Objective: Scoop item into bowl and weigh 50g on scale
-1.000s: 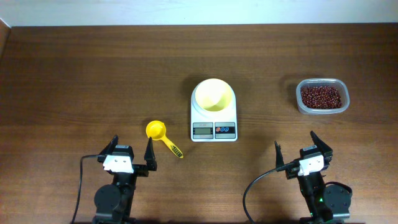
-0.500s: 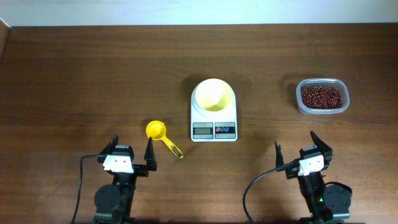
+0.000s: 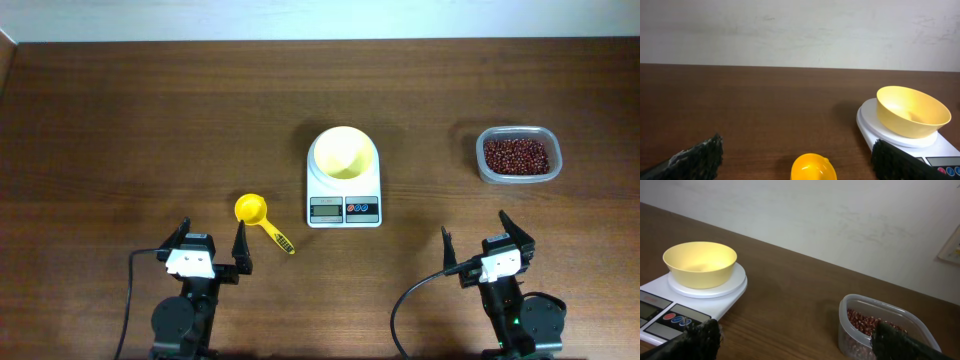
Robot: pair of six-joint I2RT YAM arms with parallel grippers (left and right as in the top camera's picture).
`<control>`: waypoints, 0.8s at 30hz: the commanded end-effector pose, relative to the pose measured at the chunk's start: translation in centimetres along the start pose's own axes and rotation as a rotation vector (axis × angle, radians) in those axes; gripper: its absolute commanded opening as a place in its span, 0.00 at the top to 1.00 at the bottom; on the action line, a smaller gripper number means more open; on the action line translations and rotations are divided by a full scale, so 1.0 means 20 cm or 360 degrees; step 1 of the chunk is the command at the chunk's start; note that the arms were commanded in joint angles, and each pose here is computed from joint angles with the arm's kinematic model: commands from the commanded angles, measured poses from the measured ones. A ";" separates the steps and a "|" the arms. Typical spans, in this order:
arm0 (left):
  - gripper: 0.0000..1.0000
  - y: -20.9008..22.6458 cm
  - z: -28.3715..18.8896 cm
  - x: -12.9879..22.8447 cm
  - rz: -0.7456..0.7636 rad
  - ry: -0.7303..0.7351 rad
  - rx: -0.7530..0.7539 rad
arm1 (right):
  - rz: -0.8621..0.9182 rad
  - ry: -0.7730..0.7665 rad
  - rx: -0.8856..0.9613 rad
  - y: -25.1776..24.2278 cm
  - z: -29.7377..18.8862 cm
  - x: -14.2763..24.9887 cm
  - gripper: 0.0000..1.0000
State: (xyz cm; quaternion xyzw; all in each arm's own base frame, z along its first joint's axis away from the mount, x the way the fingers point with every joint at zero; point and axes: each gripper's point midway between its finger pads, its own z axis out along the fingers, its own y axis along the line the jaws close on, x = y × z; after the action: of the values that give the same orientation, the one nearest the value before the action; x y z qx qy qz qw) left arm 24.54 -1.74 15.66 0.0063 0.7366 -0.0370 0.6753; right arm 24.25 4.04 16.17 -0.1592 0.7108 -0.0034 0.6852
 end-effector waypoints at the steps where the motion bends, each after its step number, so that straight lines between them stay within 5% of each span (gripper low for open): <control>1: 0.01 0.00 0.00 0.00 0.0019 -0.0008 0.0009 | 0.0011 -0.0004 -0.0018 0.02 0.00 0.01 0.01; 19: 0.01 0.05 0.00 -0.01 0.0030 -0.0025 -0.0090 | 0.0010 -0.0004 -0.0018 0.02 0.00 0.01 0.01; 24: 0.01 0.03 -0.02 -0.18 0.0021 -0.0228 -0.0049 | 0.0011 -0.0004 -0.0018 0.02 0.00 0.01 0.01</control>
State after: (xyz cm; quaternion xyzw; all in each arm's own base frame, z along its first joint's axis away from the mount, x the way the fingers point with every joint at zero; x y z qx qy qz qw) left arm 24.67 -1.11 18.00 -0.0068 0.7021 -0.0254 0.7116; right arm 24.25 4.04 16.18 -0.1592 0.7106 -0.0034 0.6853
